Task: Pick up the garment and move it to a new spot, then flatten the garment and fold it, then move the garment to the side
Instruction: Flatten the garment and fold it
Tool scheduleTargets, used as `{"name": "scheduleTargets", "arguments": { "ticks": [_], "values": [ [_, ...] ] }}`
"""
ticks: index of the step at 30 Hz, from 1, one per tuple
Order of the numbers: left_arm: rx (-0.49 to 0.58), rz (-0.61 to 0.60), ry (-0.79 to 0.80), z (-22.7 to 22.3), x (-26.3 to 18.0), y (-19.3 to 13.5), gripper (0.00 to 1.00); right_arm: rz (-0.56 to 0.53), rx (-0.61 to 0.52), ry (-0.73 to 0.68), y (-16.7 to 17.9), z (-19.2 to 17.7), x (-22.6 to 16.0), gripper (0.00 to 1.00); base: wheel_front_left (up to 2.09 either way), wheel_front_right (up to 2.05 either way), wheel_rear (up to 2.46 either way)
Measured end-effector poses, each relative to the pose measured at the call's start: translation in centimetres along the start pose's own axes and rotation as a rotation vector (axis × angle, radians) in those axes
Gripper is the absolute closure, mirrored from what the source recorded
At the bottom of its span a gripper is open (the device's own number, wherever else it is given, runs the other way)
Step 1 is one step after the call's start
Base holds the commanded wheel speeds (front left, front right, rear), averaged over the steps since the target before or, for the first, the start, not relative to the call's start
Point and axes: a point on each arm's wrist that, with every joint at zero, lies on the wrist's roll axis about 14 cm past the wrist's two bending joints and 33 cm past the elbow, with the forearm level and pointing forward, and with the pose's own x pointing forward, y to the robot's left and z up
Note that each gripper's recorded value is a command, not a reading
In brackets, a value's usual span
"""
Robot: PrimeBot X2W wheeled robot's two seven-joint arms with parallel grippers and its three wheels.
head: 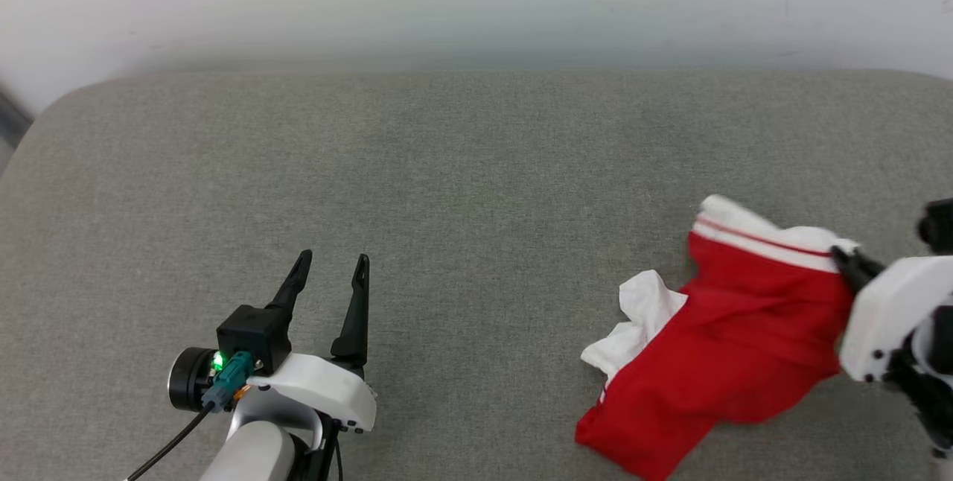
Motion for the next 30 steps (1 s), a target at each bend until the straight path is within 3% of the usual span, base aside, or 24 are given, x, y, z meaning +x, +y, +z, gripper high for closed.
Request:
{"name": "scheduleTargets", "arguments": {
  "ticks": [3, 8, 9, 10, 11, 17, 24, 30],
  "values": [
    [-0.001, -0.005, -0.003, 0.0, 0.1, -0.2, 0.00, -0.090, 0.033, -0.057, -2.8, 0.3, -1.1, 1.00, 0.00, 0.00, 0.00],
    [-0.005, -0.008, -0.009, 0.2, 0.0, -0.3, 0.00, -0.208, 0.176, 0.047, -5.7, -6.4, -2.8, 1.00, 0.00, 0.00, 0.00],
    [-0.005, -0.008, -0.009, 0.2, 0.0, -0.3, 0.00, -0.222, 0.198, 0.089, -6.0, -8.2, -3.0, 0.85, 0.00, 0.00, 0.00],
    [-0.005, -0.007, -0.009, 0.2, 0.0, -0.3, 0.00, -0.232, 0.223, 0.127, -6.1, -10.0, -3.3, 0.48, 0.00, 0.00, 0.00],
    [-0.005, -0.007, -0.008, 0.2, 0.0, -0.3, 0.00, -0.232, 0.249, 0.147, -6.0, -11.4, -3.4, 0.00, 0.00, 0.00, 0.00],
    [-0.008, 0.003, -0.004, 0.1, -0.3, -0.1, 0.00, -0.278, 0.291, 0.025, -7.0, -11.8, -3.5, 0.00, 0.00, 0.00, 0.00],
    [-0.007, 0.028, -0.009, 0.4, -1.4, 0.3, 0.00, -0.327, 0.185, -0.278, -8.2, -6.1, -5.1, 0.00, 0.00, 0.00, 0.00],
    [-0.004, 0.042, -0.016, 0.8, -2.9, 0.5, 0.00, -0.227, 0.097, -0.484, -4.5, -1.4, -6.5, 0.00, 0.00, 0.00, 0.00]
  ]
}}
